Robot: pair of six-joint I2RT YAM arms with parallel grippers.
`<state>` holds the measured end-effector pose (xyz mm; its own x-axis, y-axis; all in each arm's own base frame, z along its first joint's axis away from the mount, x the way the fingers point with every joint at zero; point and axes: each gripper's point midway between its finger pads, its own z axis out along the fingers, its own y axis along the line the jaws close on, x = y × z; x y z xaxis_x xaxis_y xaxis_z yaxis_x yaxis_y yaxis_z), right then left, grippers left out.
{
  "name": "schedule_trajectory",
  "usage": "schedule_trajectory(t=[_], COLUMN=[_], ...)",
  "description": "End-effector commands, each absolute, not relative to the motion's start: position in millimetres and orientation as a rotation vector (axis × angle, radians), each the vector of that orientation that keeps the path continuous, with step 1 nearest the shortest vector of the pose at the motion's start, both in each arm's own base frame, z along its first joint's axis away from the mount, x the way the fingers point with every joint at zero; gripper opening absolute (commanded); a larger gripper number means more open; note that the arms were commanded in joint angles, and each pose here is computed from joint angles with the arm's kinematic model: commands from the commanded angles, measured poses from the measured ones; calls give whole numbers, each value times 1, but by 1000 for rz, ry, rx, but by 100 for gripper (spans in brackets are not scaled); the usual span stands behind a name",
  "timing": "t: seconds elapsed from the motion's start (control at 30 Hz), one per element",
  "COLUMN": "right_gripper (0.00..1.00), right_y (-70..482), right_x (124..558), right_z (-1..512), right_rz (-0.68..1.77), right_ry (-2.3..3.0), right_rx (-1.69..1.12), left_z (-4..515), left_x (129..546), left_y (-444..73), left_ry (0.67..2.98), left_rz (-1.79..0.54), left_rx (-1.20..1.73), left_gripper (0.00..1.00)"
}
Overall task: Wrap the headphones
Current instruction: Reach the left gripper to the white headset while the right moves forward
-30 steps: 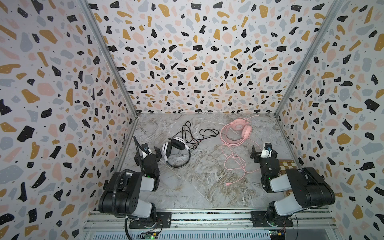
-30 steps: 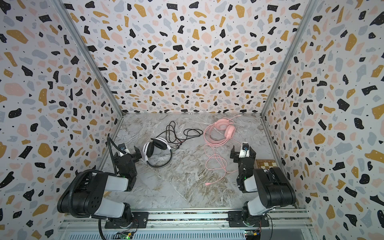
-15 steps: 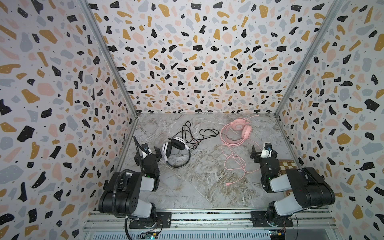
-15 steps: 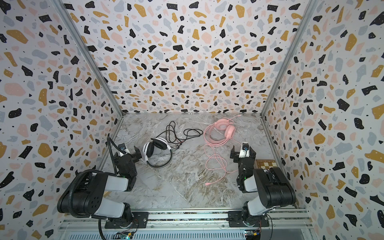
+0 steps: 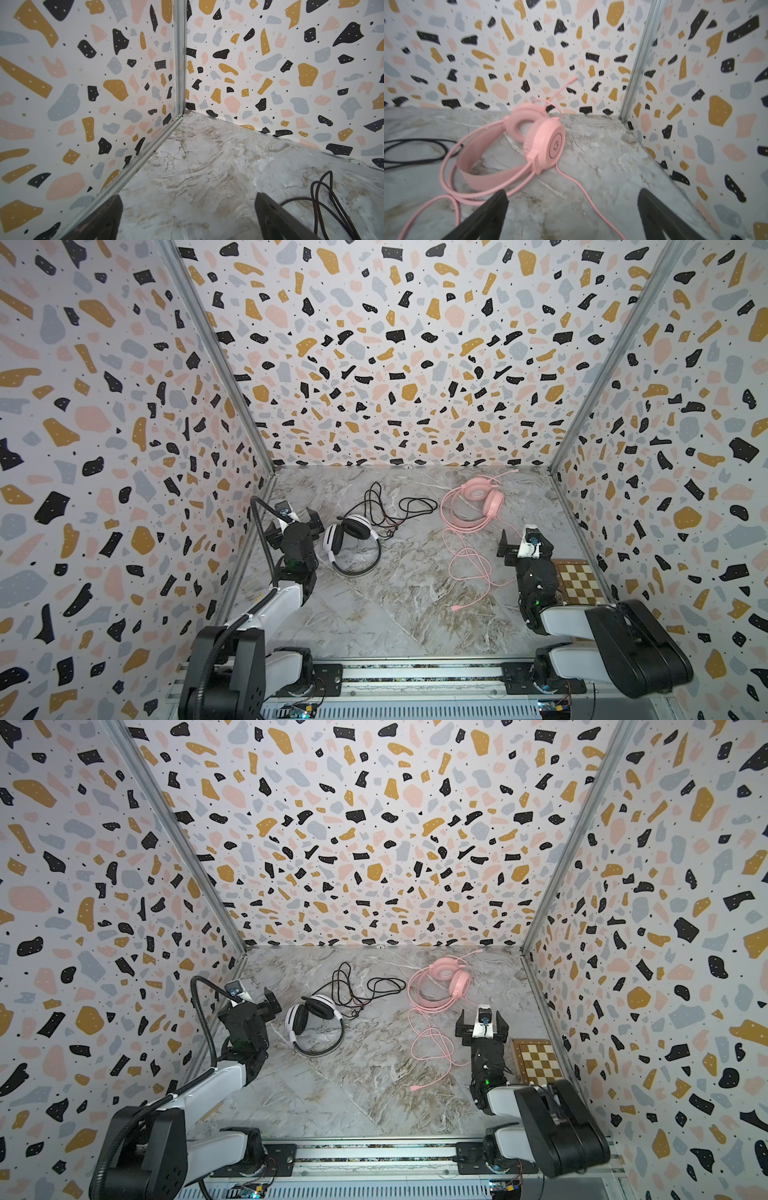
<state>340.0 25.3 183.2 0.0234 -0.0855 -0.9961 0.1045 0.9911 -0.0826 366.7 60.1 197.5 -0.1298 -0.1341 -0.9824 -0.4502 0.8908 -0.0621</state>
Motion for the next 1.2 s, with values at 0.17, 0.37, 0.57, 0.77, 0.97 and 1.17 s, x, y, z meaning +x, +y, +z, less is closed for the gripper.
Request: schedule_trajectory(t=[0.17, 0.37, 0.57, 0.77, 0.97, 1.17], right_gripper=[99, 99, 100, 100, 100, 100], right_y=[56, 107, 154, 180, 192, 197], right_x=[358, 364, 355, 349, 348, 343], right_z=[217, 190, 168, 154, 148, 139], right_rz=[225, 480, 553, 553, 592, 658], right_ry=[1665, 1855, 1992, 2029, 2032, 2036], right_rx=[66, -71, -238, -312, -330, -314], left_z=[199, 176, 135, 120, 110, 117], left_x=[360, 361, 326, 297, 269, 268], left_y=[45, 6, 6, -49, -99, -127], left_ry=[1738, 1985, 2258, 2399, 2519, 2583], left_rz=[86, -143, -116, -307, -284, -123], left_rx=[-544, -505, -638, -602, -378, 46], left_gripper=[100, 100, 100, 97, 93, 89])
